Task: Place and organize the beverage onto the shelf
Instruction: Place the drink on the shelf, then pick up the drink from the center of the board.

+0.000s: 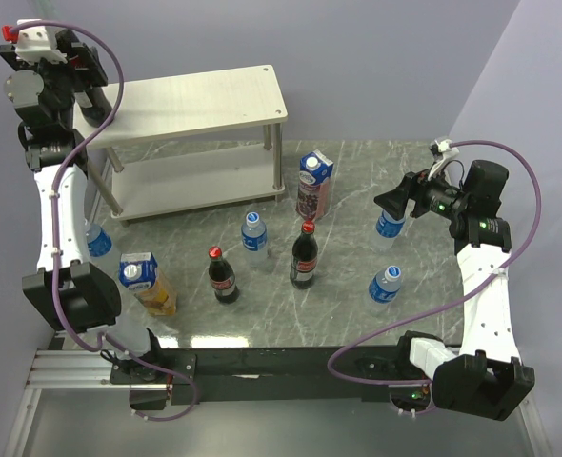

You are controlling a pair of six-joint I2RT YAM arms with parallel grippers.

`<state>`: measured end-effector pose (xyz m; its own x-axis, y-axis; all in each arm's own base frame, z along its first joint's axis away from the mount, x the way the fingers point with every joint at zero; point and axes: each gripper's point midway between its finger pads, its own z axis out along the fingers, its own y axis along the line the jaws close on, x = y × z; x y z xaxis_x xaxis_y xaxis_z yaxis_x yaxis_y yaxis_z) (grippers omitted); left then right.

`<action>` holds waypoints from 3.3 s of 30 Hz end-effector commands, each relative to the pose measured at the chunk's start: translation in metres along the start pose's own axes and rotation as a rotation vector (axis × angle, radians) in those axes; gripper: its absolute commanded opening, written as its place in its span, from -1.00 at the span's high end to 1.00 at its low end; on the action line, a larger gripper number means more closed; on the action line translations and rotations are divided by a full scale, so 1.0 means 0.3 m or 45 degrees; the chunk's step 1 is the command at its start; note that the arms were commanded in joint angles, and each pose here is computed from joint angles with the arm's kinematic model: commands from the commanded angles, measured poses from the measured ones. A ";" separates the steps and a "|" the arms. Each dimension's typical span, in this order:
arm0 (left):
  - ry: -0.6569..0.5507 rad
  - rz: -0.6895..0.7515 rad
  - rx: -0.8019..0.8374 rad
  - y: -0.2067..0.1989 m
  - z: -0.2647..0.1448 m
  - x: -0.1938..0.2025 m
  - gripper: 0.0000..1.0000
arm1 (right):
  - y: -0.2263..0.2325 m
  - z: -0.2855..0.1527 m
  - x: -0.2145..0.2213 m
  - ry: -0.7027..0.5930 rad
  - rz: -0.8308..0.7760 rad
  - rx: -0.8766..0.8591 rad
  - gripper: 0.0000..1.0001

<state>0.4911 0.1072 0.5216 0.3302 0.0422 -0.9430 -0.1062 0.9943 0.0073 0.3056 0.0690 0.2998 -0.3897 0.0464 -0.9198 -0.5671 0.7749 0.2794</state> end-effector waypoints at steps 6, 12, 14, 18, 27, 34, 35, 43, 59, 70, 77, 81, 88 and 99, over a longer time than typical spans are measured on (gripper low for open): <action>-0.197 -0.001 0.023 -0.031 -0.069 -0.248 -0.99 | 0.015 -0.002 -0.028 -0.024 -0.053 -0.023 -0.68; -0.212 -0.003 0.022 -0.038 -0.108 -0.272 -0.99 | 0.015 -0.004 -0.030 -0.025 -0.060 -0.015 -0.68; -0.198 -0.008 0.031 -0.044 -0.116 -0.257 -0.99 | 0.014 -0.006 -0.031 -0.028 -0.065 -0.013 -0.68; -0.209 -0.031 0.016 -0.046 -0.158 -0.273 -0.99 | 0.012 -0.010 -0.033 -0.031 -0.077 0.001 -0.68; -0.237 -0.147 -0.059 -0.049 -0.328 -0.335 -0.99 | 0.022 -0.026 -0.045 -0.050 -0.122 0.017 -0.68; -0.097 -0.308 0.039 -0.133 -0.467 -0.253 -0.99 | 0.045 -0.039 -0.053 -0.058 -0.163 -0.005 -0.68; -0.104 -0.324 0.071 -0.157 -0.509 -0.272 -0.99 | 0.046 -0.040 -0.051 -0.056 -0.168 -0.005 -0.69; 0.102 -0.481 0.304 -0.312 -0.706 -0.143 -0.99 | 0.080 -0.066 -0.072 -0.058 -0.291 -0.011 -0.75; 0.517 -0.609 1.149 -0.738 -1.045 0.147 -0.98 | 0.533 -0.057 0.127 0.308 -0.860 -0.716 -0.81; 0.440 -0.486 1.217 -0.779 -1.144 0.231 -0.99 | 0.615 0.107 0.060 0.318 -0.756 -0.659 -0.80; 0.425 -0.472 1.211 -0.778 -1.147 0.238 -0.99 | 0.587 0.189 0.045 0.327 -0.680 -0.538 -0.77; 0.422 -0.476 1.211 -0.779 -1.142 0.229 -0.99 | 0.591 0.227 0.085 0.369 -0.657 -0.548 -0.75; 0.428 -0.478 1.202 -0.776 -1.146 0.230 -0.99 | 0.594 0.279 0.136 0.454 -0.637 -0.556 -0.54; 0.418 -0.490 1.216 -0.779 -1.152 0.217 -0.99 | 0.585 0.290 0.192 0.496 -0.663 -0.536 -0.33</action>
<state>0.2160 -0.1549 0.3273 -0.1664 -0.1723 -0.9709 0.7510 0.6159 -0.2380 0.2465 0.2611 0.2631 -0.2108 -0.5604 -0.8010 -0.9459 0.3236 0.0225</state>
